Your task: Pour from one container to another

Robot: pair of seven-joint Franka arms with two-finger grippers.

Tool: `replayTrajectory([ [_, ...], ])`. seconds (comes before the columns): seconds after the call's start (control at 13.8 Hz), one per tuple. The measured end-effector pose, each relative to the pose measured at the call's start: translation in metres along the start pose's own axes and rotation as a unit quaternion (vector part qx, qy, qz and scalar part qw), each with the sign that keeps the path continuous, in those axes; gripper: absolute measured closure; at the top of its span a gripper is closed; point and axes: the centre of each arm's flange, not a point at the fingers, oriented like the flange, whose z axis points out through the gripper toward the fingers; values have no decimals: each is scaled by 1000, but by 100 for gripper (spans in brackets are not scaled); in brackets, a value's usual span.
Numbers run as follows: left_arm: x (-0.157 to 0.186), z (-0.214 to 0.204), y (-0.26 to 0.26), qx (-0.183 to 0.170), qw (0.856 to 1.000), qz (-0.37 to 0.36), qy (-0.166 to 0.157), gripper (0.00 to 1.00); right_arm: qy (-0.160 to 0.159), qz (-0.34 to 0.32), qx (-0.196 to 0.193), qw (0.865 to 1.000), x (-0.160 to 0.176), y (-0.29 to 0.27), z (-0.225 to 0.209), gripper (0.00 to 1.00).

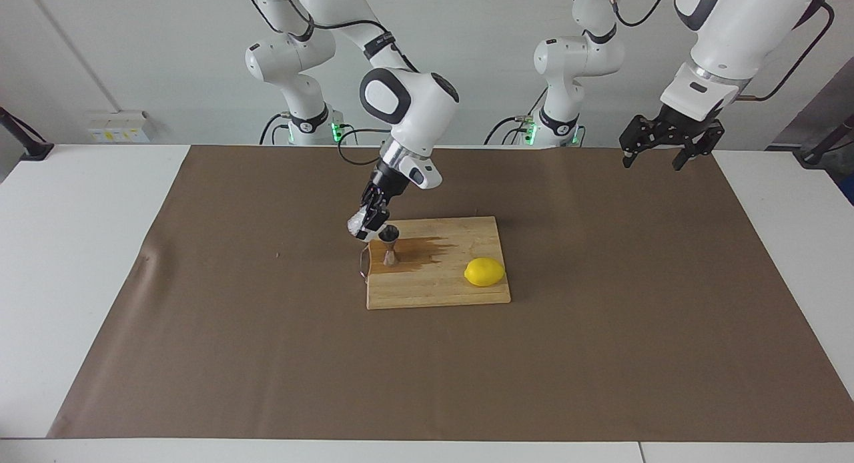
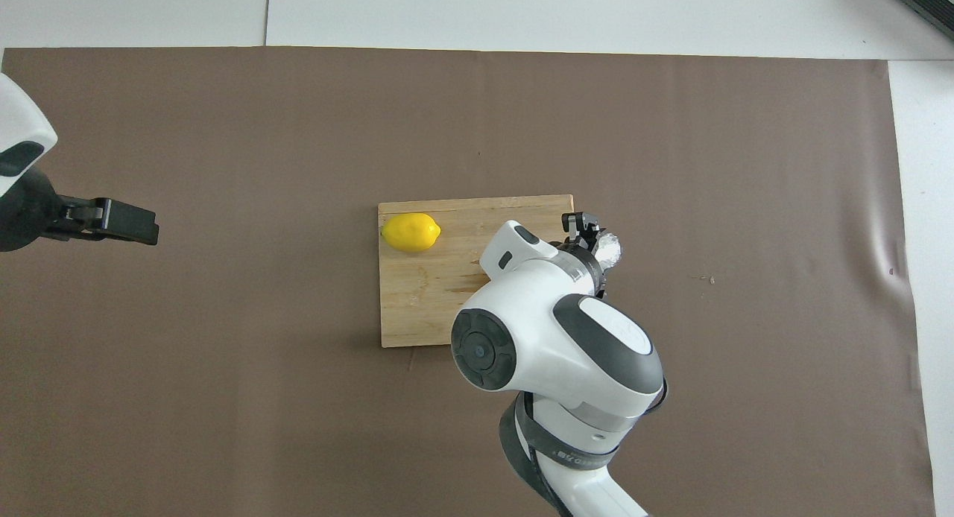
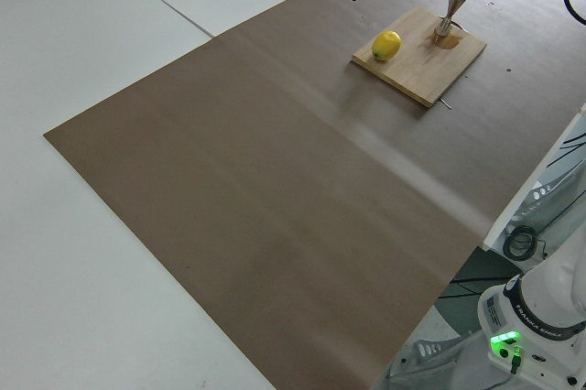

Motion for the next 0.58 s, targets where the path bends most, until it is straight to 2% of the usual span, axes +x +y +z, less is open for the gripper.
replayTrajectory([
  [0.43, 0, 0, 0, 0, 1000, 0, 0, 0, 31, 37, 40, 998, -18, 10, 4, 49],
  [0.58, 0, 0, 0, 0, 1000, 0, 0, 0, 51, 39, 63, 996, -28, 15, 11, 49],
])
